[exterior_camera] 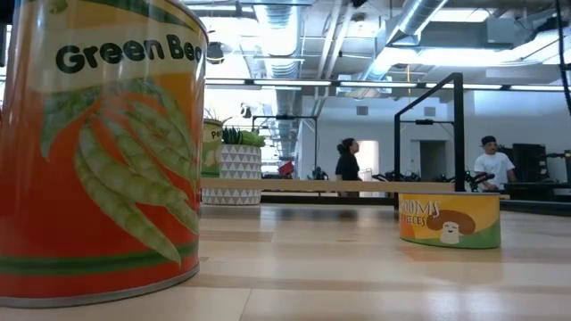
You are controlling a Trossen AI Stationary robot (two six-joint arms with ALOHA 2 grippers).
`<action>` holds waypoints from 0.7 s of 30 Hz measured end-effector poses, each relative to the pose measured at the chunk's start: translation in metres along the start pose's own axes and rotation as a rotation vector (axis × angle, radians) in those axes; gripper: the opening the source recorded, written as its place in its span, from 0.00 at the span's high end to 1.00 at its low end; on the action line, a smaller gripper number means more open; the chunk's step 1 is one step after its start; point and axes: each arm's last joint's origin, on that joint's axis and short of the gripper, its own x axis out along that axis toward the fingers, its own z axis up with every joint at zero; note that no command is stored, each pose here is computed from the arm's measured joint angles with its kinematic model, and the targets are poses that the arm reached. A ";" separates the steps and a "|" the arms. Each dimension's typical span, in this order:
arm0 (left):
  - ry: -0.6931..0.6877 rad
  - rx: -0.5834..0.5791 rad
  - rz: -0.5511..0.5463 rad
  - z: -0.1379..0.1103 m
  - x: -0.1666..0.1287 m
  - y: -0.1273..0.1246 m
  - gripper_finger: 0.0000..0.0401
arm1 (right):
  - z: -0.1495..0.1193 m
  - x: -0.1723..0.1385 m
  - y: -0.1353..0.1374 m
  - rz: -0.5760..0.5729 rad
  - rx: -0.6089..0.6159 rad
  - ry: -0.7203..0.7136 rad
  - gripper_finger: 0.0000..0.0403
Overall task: Pick and place cans onto a shelf
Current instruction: Put the canned tomatoes on the shelf
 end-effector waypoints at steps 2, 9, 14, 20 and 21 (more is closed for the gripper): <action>0.137 0.034 0.000 0.020 -0.002 -0.010 0.74 | -0.007 -0.015 -0.003 -0.014 0.075 -0.041 0.81; 0.740 -0.078 0.058 0.057 0.009 -0.040 0.74 | -0.025 -0.051 0.006 -0.035 0.071 -0.148 0.81; 1.231 -0.146 0.119 0.042 0.023 -0.052 0.74 | -0.034 -0.063 0.017 -0.003 -0.012 -0.169 0.81; 1.488 -0.152 0.133 0.016 0.040 -0.070 0.74 | -0.043 -0.065 0.039 0.062 -0.122 -0.155 0.81; 1.516 -0.151 0.137 0.012 0.041 -0.074 0.74 | -0.045 -0.065 0.044 0.074 -0.143 -0.151 0.81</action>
